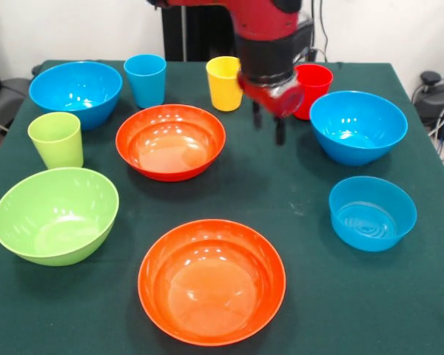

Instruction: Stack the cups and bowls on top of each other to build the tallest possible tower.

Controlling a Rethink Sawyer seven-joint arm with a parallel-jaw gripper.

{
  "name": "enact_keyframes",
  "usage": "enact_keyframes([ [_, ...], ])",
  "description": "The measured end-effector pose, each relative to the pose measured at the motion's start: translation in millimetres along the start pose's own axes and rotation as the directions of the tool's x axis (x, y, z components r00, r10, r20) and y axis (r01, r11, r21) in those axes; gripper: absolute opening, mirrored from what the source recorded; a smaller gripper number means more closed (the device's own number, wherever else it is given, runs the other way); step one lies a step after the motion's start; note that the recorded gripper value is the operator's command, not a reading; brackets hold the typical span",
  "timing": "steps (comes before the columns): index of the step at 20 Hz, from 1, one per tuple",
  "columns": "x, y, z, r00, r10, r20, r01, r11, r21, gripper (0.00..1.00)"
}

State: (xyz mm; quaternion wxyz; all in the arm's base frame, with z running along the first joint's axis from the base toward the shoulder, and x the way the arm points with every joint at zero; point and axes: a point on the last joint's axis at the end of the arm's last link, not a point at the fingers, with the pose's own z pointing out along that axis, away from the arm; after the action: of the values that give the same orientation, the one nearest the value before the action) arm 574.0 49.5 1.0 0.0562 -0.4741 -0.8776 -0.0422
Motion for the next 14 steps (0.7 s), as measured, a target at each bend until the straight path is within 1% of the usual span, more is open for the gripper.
enact_keyframes([
  [1, 10.2, -2, -2, 0.999, -0.016, -0.041, 0.018, 0.9995, 0.026, 1.0],
  [2, 15.2, -3, -3, 0.9979, -0.025, -0.059, 0.027, 0.999, 0.037, 1.0],
  [3, 42.2, -4, -11, 0.9881, -0.071, -0.136, 0.082, 0.9939, 0.074, 1.0],
  [5, 62.9, 0, -18, 0.9801, -0.113, -0.164, 0.126, 0.9894, 0.072, 1.0],
  [8, 79.8, 7, -28, 0.9756, -0.149, -0.162, 0.159, 0.9858, 0.053, 1.0],
  [9, 92.2, 15, -38, 0.9725, -0.181, -0.147, 0.187, 0.9819, 0.031, 1.0],
  [12, 106.9, 25, -56, 0.9674, -0.223, -0.121, 0.225, 0.9745, 0.001, 1.0],
  [14, 111.6, 29, -68, 0.9649, -0.24, -0.107, 0.24, 0.9707, -0.011, 1.0],
])
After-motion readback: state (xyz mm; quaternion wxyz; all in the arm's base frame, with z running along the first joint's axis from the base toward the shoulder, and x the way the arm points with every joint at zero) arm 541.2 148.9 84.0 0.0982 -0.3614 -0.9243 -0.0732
